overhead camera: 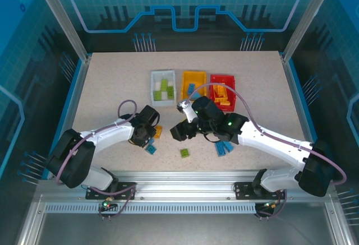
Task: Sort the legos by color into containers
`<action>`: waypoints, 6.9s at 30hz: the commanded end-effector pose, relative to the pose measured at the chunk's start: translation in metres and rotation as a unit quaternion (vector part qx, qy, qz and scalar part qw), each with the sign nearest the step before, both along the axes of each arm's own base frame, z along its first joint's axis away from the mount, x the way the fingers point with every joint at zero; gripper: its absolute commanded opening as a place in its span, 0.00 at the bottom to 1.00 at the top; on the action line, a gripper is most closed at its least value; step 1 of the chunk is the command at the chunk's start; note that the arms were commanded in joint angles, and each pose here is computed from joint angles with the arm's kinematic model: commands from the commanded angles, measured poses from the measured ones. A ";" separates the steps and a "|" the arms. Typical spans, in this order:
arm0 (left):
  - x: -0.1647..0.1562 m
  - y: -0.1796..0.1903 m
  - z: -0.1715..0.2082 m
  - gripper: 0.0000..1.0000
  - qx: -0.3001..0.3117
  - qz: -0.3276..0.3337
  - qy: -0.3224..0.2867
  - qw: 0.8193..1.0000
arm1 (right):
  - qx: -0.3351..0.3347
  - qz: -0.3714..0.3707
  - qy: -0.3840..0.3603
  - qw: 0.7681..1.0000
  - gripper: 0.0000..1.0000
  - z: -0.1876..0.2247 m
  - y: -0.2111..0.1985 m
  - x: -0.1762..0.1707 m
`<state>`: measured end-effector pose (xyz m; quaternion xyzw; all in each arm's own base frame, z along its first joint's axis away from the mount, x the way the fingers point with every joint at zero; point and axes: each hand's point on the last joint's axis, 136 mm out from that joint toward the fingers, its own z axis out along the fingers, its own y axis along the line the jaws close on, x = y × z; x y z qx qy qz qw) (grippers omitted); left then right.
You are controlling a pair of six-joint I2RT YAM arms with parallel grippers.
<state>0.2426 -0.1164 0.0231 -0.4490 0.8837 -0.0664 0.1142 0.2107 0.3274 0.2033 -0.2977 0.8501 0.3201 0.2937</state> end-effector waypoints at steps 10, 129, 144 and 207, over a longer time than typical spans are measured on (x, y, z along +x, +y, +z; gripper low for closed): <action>0.034 0.006 0.079 0.11 0.036 -0.074 -0.120 0.989 | 0.030 -0.071 -0.047 0.996 0.66 0.028 -0.026 0.007; 0.029 -0.197 0.233 0.84 -0.171 -0.410 -0.327 0.834 | -0.342 -0.466 0.112 0.809 0.22 -0.084 -0.237 0.247; 0.030 -0.190 0.219 0.84 -0.137 -0.417 -0.303 0.846 | -0.342 -0.461 0.107 0.812 0.54 -0.078 -0.241 0.272; -0.034 -0.161 0.030 0.37 0.082 -0.376 -0.016 0.923 | 0.126 -0.096 -0.025 0.987 0.79 0.082 -0.127 -0.041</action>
